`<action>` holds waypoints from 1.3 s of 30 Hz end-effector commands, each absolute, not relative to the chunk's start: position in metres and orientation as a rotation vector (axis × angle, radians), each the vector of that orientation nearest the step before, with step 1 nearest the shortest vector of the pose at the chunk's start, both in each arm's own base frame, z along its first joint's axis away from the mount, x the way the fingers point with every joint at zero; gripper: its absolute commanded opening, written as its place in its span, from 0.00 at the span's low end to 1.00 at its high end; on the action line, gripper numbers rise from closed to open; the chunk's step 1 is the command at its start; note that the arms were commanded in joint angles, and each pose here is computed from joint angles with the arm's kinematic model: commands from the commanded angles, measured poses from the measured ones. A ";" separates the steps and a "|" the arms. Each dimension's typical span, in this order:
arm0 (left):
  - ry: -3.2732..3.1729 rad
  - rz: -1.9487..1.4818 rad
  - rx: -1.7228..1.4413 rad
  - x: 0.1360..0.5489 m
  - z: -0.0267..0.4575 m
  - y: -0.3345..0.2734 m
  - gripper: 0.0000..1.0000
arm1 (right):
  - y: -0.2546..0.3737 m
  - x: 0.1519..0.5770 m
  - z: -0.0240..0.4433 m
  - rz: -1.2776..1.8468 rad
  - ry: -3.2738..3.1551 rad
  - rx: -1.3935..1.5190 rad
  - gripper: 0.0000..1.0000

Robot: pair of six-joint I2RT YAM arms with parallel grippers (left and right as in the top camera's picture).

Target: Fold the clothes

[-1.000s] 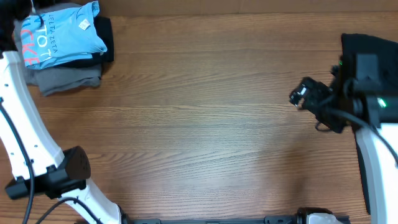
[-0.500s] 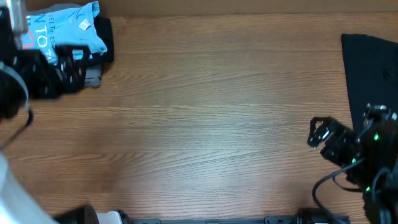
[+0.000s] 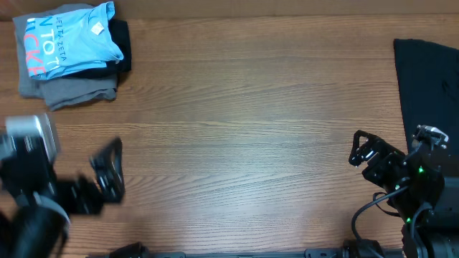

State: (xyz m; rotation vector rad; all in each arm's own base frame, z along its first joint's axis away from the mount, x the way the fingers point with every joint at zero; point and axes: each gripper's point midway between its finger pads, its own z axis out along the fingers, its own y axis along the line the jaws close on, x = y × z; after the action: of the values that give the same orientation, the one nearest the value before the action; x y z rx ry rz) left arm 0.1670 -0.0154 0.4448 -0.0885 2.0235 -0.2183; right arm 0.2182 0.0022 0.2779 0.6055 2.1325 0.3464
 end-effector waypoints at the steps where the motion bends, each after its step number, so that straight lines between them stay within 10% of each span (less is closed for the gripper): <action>1: 1.931 -0.136 -0.181 0.137 0.423 -0.009 1.00 | 0.001 0.225 0.283 0.346 2.104 0.613 1.00; 23: 2.255 -0.071 -0.367 0.143 0.256 0.017 1.00 | 0.001 0.243 0.262 0.335 2.197 0.643 1.00; 39: 2.279 -0.082 -0.372 0.140 0.251 0.015 1.00 | 0.004 0.249 0.251 0.330 2.247 0.645 1.00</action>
State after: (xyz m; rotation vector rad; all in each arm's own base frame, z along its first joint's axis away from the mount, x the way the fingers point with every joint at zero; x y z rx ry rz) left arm 0.1397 0.0127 0.2523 -0.3421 2.2809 -0.0833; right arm 0.2499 0.0034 0.2479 0.6544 2.2601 0.3309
